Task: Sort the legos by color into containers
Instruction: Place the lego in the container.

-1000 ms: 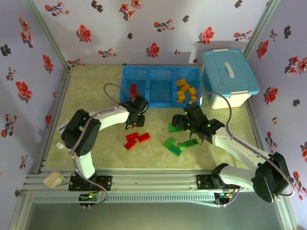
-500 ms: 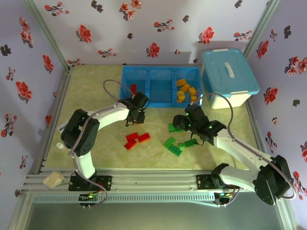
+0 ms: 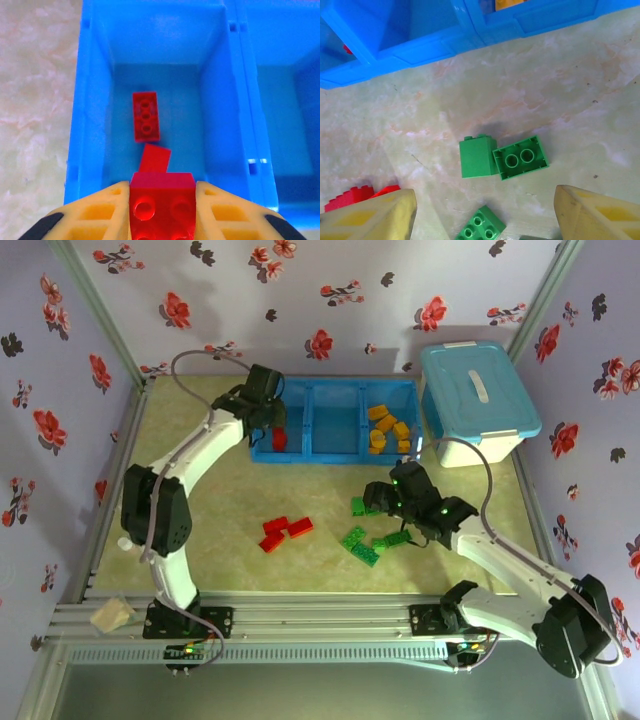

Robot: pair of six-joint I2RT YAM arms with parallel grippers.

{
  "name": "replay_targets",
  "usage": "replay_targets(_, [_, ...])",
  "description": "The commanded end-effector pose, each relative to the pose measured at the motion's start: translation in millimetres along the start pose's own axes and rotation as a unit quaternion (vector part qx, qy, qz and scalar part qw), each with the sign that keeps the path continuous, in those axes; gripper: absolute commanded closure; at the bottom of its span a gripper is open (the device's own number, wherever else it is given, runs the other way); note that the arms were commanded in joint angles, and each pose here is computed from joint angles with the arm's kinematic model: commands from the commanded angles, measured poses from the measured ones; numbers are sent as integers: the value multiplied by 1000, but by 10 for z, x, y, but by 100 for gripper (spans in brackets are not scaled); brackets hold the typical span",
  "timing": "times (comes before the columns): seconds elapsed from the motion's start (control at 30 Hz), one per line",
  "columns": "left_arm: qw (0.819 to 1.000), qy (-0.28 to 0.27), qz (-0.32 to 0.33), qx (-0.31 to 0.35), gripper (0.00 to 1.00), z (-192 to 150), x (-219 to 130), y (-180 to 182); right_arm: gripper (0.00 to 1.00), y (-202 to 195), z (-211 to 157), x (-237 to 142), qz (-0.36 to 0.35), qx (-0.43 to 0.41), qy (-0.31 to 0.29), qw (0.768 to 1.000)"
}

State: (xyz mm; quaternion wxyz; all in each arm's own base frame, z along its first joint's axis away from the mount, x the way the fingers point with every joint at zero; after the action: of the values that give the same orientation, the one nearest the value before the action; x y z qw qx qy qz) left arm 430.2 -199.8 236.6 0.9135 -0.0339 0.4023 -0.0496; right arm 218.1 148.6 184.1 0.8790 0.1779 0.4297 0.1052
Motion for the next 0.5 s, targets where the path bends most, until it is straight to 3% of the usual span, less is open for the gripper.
replay_targets(0.0, [999, 30, 10, 17, 75, -13, 185, 24, 27, -29, -16, -89, -5, 2, -8, 1000])
replay_targets(0.07, [1000, 24, 6, 11, 50, 65, 172, -7, 26, -37, -17, -119, -6, -1, -8, 1000])
replay_targets(0.13, [1000, 13, -9, 5, 39, 138, 84, -47, 24, -37, -27, -133, -5, -6, -5, 1000])
replay_targets(0.47, [996, -68, -60, -8, 34, 72, -752, 17, 20, 101, -57, -48, 13, -37, 12, 999])
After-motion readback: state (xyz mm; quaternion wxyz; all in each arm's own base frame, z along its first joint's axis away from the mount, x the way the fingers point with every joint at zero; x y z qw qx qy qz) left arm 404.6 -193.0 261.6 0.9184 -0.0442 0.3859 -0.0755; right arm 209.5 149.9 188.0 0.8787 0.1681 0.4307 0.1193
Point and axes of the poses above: each hand's point on the last joint's axis, 136 mm out from that joint toward the fingers, its own x axis out along the fingers, its own y axis along the line the jaws close on, z = x × y, the point moved 6 cm from there along -x, back along the fingers, and after that the axes turned 2 degrees about -x, right-handed, at the moved point
